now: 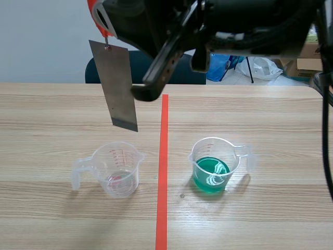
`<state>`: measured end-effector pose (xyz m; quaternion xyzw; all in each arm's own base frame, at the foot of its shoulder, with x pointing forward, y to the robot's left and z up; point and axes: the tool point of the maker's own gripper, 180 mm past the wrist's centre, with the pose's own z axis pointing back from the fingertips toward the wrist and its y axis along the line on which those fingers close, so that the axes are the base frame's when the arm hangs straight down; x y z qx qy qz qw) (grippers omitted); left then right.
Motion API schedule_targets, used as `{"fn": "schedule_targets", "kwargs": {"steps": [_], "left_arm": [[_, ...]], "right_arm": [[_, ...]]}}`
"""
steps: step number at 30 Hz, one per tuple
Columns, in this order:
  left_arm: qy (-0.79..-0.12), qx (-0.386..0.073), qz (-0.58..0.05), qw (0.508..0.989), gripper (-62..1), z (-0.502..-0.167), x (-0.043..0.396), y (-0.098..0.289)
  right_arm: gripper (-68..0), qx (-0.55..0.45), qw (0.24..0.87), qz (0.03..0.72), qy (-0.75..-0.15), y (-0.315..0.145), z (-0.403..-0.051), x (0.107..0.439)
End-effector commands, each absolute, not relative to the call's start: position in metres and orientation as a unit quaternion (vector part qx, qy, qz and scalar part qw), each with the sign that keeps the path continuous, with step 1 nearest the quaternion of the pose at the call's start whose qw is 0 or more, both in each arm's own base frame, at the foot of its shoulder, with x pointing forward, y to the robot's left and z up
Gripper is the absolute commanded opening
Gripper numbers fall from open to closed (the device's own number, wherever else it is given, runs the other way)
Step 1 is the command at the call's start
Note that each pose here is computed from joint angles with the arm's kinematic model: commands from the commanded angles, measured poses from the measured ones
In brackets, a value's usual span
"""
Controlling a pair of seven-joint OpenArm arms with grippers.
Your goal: Do the redox reaction experiment
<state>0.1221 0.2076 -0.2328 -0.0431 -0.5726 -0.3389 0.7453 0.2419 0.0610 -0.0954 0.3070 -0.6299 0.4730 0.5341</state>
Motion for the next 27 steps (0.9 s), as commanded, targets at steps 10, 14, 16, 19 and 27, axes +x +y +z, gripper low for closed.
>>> {"fn": "schedule_targets", "kwargs": {"steps": [10, 14, 16, 19, 27], "left_arm": [[-0.585, -0.048, -0.331, 0.738, 1.4, -0.227, 0.124, 0.204], [-0.585, -0.048, -0.331, 0.738, 1.4, -0.227, 0.124, 0.204], [-0.585, -0.048, -0.331, 0.738, 1.4, -0.227, 0.124, 0.204], [-0.585, -0.048, -0.331, 0.738, 1.4, -0.227, 0.124, 0.204], [-0.586, -0.049, -0.331, 0.738, 1.4, -0.227, 0.124, 0.203]], "right_arm": [[-66.9, 0.318, 0.522, 0.457, -0.646, 0.046, -0.081, 0.245], [-66.9, 0.319, 0.523, 0.457, -0.645, 0.046, -0.081, 0.245], [-66.9, 0.324, 0.522, 0.455, -0.644, 0.046, -0.08, 0.244], [-66.9, 0.326, 0.52, 0.454, -0.645, 0.046, -0.078, 0.244], [-66.9, 0.334, 0.517, 0.453, -0.645, 0.049, -0.072, 0.244]]}}
